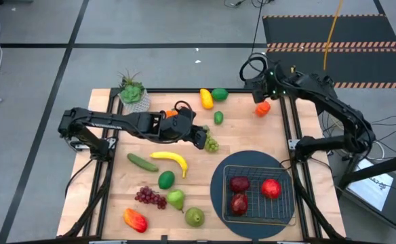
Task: Build produce basket
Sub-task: Put the pumpkin into the gold wire basket
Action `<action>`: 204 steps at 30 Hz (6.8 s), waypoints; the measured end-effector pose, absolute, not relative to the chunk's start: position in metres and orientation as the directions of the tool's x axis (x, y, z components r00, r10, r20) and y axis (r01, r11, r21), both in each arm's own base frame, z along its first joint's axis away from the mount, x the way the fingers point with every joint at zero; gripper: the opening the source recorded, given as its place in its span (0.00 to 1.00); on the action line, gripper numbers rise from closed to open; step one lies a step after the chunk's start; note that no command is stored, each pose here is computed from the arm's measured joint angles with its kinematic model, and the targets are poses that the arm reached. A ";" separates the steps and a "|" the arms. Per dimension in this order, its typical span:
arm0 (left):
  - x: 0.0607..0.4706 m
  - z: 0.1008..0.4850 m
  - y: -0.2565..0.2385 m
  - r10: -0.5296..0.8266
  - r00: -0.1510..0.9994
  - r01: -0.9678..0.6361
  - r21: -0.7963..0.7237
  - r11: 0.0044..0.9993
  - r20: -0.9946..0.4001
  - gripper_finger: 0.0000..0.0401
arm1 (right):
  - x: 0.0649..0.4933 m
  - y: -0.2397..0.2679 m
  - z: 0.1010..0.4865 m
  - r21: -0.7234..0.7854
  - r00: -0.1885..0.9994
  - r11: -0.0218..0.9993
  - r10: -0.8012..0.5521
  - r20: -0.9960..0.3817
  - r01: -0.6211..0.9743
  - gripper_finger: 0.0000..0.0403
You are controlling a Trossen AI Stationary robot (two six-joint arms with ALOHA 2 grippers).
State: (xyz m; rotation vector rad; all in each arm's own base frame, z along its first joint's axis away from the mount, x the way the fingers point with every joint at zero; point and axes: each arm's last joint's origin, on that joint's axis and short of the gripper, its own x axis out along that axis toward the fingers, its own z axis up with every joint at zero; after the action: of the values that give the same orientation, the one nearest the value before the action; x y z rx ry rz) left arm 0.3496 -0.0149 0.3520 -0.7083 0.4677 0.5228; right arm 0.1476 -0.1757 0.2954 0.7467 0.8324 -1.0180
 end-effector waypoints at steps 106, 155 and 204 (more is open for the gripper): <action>0.332 0.350 0.051 0.156 0.713 -0.492 -0.330 0.806 -0.684 0.26 | 0.102 -0.134 0.288 0.575 0.604 0.185 -0.262 -0.753 0.797 0.59; 0.348 0.369 -0.036 0.044 0.876 -0.404 -0.678 0.614 -0.481 0.26 | 0.021 0.010 0.376 0.149 0.993 0.985 0.073 0.098 -0.087 0.58; 0.346 0.367 -0.047 0.038 0.869 -0.386 -0.628 0.676 -0.493 0.26 | 0.019 0.013 0.388 0.807 0.983 0.563 0.066 0.169 -0.176 0.58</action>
State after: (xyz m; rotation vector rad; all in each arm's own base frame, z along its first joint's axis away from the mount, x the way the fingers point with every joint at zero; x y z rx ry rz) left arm 0.3461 -0.0471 0.3674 -0.7993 0.4699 0.2484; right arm 0.0185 0.0127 0.3884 0.9630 -0.1241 0.1431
